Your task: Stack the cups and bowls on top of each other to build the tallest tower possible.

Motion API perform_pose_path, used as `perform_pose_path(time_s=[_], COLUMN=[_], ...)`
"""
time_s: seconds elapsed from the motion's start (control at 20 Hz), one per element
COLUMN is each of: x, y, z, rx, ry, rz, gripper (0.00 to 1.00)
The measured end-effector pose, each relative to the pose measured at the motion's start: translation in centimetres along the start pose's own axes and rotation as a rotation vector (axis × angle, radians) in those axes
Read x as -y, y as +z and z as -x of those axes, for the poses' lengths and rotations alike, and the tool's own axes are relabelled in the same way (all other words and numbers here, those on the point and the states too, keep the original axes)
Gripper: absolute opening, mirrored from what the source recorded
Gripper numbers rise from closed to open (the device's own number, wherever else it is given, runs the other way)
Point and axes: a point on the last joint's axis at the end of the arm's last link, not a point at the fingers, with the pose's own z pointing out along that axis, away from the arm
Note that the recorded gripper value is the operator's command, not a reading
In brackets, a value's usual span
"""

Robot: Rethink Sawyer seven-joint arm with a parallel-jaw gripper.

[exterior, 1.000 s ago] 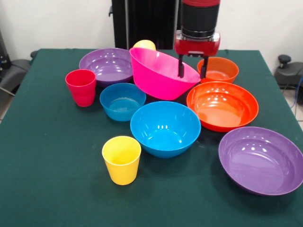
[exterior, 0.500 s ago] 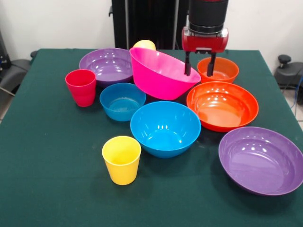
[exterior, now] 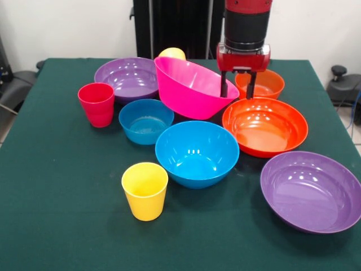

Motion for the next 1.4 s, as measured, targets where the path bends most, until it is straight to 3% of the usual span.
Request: perform_pose_path(time_s=[0.5, 0.55, 1.1, 1.4], x=[-0.1, -0.1, -0.3, -1.1], y=[1.9, 2.0, 1.8, 0.0], z=[-1.3, -1.5, -1.8, -1.9], rx=[-0.020, -0.024, -0.020, -0.001], ry=[0.001, 0.001, -0.012, -0.048], rz=[0.004, 0.004, -0.011, -0.061], gripper=[1.00, 0.00, 0.00, 0.00])
